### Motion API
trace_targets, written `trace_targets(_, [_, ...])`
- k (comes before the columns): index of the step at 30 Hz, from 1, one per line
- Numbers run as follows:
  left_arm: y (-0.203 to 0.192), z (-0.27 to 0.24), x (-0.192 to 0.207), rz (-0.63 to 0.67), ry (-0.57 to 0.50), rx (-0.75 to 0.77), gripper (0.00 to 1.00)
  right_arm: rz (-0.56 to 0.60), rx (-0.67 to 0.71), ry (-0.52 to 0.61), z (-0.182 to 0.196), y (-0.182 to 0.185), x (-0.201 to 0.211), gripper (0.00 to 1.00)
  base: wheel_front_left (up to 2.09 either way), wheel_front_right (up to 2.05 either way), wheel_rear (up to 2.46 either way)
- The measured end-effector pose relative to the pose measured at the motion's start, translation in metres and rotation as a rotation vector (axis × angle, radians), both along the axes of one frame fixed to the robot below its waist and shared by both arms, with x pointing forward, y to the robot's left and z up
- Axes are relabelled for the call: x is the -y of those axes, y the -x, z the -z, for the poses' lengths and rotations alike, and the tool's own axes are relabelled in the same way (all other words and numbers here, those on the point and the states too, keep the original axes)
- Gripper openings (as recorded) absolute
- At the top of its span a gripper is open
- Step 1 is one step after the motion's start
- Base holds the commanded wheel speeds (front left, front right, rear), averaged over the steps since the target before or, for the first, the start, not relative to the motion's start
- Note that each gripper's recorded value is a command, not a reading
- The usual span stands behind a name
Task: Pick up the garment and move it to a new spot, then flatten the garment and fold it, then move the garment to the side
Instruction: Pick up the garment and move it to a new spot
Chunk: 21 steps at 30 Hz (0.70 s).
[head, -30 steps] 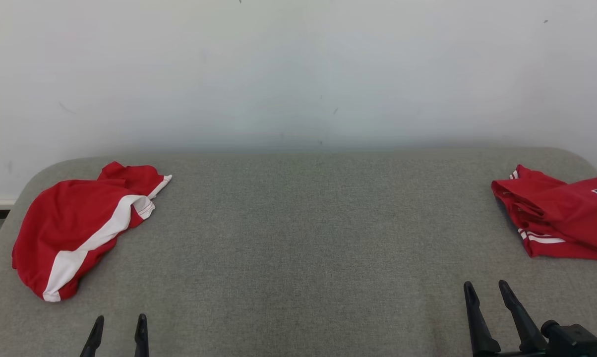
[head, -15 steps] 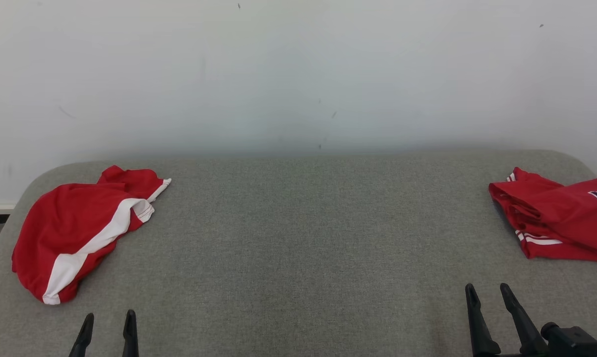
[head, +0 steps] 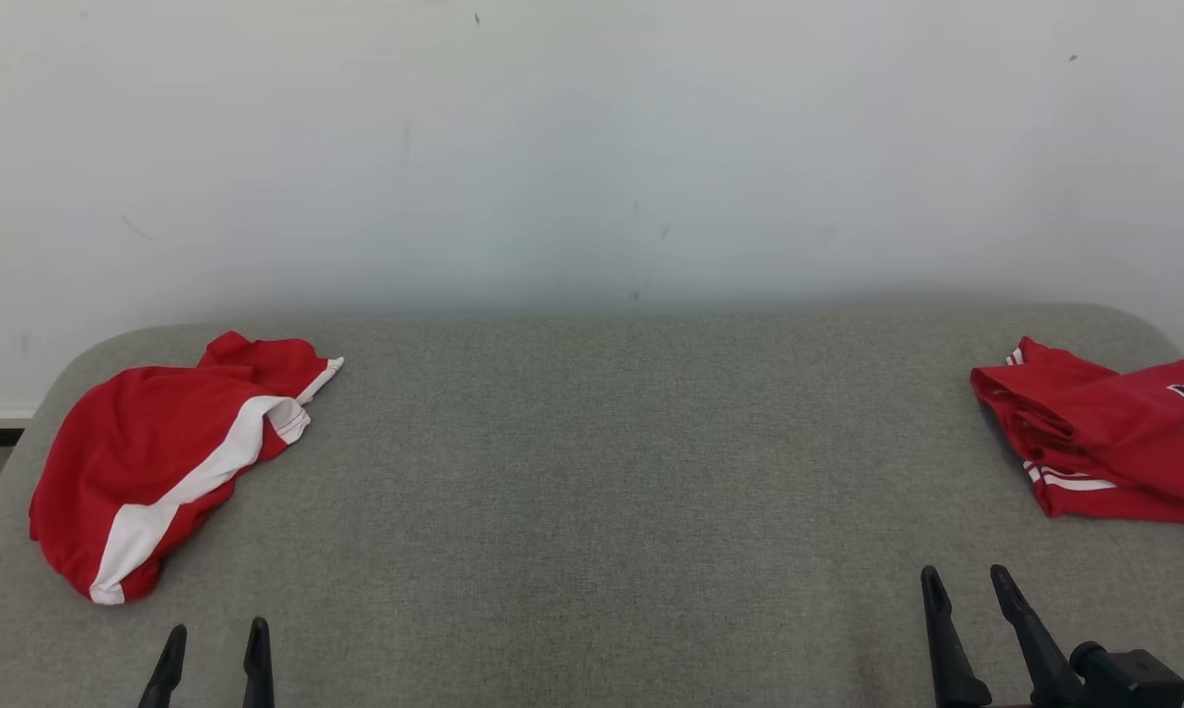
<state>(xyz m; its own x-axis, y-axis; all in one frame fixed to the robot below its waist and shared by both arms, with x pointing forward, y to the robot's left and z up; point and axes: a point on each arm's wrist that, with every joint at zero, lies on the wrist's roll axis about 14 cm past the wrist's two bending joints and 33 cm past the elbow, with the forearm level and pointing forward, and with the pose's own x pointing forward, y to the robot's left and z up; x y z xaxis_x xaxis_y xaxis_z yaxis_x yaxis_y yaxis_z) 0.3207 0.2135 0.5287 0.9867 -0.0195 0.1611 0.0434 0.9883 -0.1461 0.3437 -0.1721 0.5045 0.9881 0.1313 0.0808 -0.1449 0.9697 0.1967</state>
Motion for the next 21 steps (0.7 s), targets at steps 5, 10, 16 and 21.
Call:
trace_targets(5, [0.005,0.001,-0.008,-0.025,-0.003,-0.003,1.00,-0.015,-0.005,0.000,0.001,-0.003,-0.005,1.00,0.00,0.00,0.00])
trace_targets(10, [0.015,0.004,-0.025,-0.078,-0.017,-0.012,1.00,-0.065,-0.013,-0.010,0.003,-0.008,-0.025,1.00,0.00,0.00,0.00])
trace_targets(16, [0.035,0.007,-0.054,-0.173,-0.030,-0.022,1.00,-0.137,-0.031,-0.018,0.007,-0.017,-0.052,1.00,0.00,0.00,0.00])
trace_targets(21, [0.052,0.007,-0.073,-0.244,-0.035,-0.028,1.00,-0.196,-0.043,-0.019,0.010,-0.023,-0.073,1.00,0.00,0.00,0.00])
